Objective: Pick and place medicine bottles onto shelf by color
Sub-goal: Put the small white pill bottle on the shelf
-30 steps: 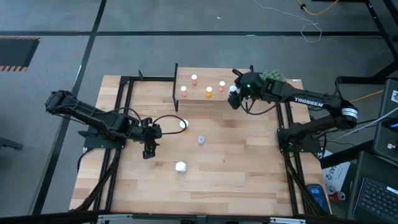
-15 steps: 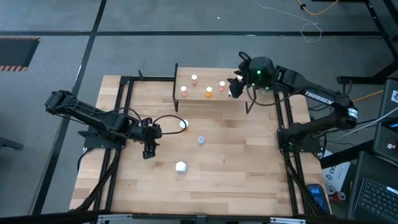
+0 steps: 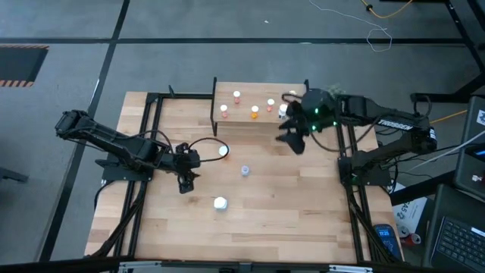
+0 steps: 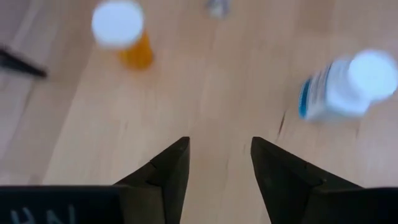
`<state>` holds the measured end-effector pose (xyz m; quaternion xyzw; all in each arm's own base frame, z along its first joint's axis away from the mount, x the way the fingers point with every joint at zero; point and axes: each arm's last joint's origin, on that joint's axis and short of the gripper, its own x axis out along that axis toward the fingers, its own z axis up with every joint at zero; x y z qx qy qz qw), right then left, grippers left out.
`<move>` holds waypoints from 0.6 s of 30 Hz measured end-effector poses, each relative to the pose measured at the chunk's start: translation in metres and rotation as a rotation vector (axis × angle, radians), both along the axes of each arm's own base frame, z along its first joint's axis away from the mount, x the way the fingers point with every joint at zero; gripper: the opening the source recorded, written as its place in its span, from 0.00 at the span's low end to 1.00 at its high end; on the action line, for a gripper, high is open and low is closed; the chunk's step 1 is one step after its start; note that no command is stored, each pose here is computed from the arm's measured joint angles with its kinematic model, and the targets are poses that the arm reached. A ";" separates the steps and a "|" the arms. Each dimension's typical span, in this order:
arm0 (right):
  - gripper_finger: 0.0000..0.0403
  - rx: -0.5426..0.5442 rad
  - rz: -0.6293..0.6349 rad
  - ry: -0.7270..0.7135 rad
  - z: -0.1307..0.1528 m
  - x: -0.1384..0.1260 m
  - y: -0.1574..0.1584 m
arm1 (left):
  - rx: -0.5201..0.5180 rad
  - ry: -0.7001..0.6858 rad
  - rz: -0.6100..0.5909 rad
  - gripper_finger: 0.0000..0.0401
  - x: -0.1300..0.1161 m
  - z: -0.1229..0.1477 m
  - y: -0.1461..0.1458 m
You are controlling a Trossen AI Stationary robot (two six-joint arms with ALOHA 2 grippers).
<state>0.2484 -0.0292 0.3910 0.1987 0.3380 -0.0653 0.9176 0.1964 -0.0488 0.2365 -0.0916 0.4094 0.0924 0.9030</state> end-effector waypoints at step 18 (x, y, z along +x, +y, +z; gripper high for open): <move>0.62 -0.138 0.093 0.033 -0.051 0.023 0.106 | 0.068 -0.079 -0.053 0.41 0.042 -0.018 0.000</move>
